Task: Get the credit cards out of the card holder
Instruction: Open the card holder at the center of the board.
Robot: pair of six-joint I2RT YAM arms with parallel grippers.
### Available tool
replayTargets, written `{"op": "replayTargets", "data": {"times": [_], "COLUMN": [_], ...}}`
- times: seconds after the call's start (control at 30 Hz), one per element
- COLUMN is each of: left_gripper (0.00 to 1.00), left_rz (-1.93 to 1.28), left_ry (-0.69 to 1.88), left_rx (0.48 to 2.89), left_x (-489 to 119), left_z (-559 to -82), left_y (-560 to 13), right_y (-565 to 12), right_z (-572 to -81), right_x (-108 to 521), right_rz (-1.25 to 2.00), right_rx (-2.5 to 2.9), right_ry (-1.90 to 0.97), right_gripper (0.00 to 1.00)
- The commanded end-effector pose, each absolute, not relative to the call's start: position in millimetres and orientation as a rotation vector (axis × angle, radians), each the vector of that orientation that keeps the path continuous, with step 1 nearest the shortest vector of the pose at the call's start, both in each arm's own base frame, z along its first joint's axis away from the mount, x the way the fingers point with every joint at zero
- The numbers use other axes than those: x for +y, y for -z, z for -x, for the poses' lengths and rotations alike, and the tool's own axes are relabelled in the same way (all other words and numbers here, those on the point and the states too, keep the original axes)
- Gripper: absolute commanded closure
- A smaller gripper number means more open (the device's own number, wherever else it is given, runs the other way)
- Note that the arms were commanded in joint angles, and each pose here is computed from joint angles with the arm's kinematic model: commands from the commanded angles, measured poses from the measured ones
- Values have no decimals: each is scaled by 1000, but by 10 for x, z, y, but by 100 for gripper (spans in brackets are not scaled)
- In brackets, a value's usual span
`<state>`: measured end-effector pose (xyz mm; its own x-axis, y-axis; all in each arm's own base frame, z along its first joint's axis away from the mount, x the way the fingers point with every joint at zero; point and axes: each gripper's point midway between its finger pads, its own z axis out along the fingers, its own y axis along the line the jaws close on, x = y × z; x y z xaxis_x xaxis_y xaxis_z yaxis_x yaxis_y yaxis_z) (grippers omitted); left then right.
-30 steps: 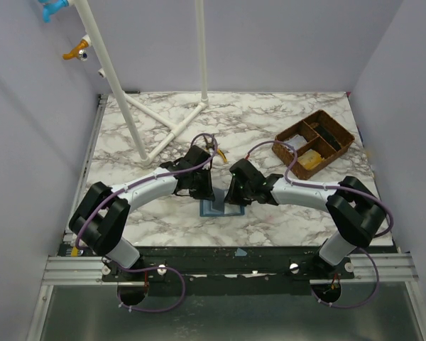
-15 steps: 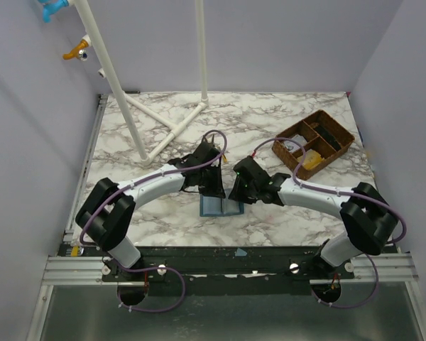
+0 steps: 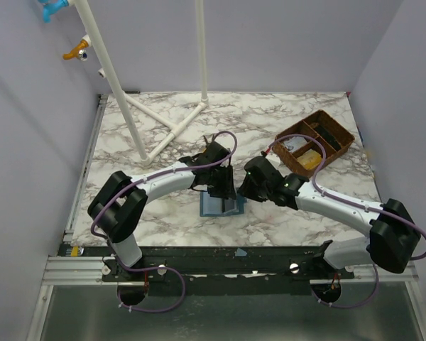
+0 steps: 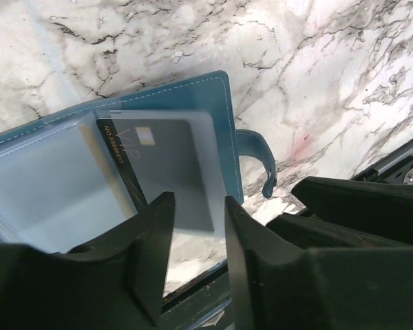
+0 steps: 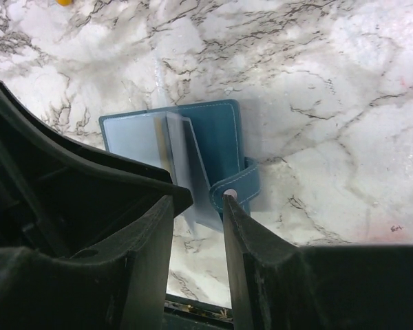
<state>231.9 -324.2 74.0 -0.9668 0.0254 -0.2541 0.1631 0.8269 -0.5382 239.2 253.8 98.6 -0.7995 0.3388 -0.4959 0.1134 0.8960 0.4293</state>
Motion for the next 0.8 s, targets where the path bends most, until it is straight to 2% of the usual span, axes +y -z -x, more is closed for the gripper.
{"op": "replayTargets", "data": {"times": [0.0,0.33,0.77], "left_gripper": [60,54,53], "left_rz": [-168,-150,-15], "left_ry": [918,888,808], "left_rx": [2760,2758,2762], "left_x": [-3405,-3386,-2915], "left_z": [-2340,-2387,-2433], "left_y": [-799,-789,-714], "right_y": [-964,-930,-992], "right_z": [-2380,-2389,-2502], "right_x": [2332,2459,2780], "right_rz": [-359,-308,-203], "right_rx": [2466,2504,2502], "right_ry": [-414,-438,-500], "right_gripper": [61,62,71]}}
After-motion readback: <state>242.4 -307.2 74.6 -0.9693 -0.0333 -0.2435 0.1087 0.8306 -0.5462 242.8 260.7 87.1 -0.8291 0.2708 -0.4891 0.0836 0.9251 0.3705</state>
